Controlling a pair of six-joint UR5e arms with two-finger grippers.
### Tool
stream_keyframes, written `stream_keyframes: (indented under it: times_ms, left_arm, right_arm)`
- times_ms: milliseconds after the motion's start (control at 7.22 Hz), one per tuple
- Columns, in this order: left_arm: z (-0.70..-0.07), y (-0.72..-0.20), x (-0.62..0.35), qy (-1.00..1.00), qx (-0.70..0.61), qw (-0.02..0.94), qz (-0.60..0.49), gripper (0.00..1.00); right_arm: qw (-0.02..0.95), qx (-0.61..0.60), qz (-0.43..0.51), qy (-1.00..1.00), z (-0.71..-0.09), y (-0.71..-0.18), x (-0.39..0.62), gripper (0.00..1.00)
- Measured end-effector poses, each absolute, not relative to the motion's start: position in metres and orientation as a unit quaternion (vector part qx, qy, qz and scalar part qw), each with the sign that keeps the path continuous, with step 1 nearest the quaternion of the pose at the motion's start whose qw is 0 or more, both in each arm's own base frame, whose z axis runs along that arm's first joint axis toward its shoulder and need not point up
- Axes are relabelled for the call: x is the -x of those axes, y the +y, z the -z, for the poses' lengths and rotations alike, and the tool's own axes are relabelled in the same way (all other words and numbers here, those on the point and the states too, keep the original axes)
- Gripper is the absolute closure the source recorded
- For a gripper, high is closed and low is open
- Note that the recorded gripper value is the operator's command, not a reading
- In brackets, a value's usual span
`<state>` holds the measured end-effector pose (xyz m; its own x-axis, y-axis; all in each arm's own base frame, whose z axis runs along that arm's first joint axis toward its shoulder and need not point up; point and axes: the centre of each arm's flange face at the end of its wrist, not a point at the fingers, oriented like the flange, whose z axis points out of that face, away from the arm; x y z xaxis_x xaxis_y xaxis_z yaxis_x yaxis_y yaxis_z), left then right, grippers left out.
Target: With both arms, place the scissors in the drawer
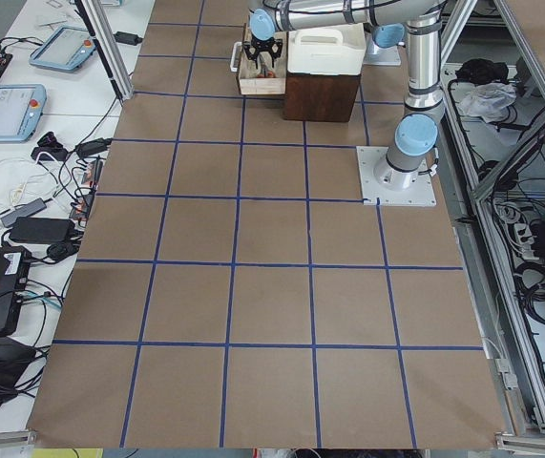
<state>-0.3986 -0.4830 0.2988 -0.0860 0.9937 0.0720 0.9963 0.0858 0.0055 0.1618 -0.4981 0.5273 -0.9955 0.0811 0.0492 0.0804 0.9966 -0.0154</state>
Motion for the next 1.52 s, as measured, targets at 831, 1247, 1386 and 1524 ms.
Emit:
stream_keyframes:
  times_ms: [831, 1247, 1386, 1524]
  left_arm:
    - [-0.376, -0.498, 0.396, -0.784, 0.62, 0.013, -0.017, 0.0]
    - [-0.435, -0.5, 0.353, -0.856, 0.516, 0.009, -0.03, 0.0]
    - [-0.448, -0.496, 0.334, -0.889, 0.457, 0.011, -0.025, 0.0]
    - [-0.462, -0.498, 0.31, -0.922, 0.385, 0.012, -0.028, 0.0]
  right_arm:
    - [0.021, 0.035, -0.005, -0.999, -0.528, -0.497, -0.163, 0.0]
    - [0.017, 0.034, -0.008, -0.999, -0.53, -0.495, -0.164, 0.0]
    - [0.017, 0.034, -0.008, -0.999, -0.531, -0.494, -0.165, 0.0]
    - [0.017, 0.034, -0.008, -0.999, -0.531, -0.494, -0.164, 0.0]
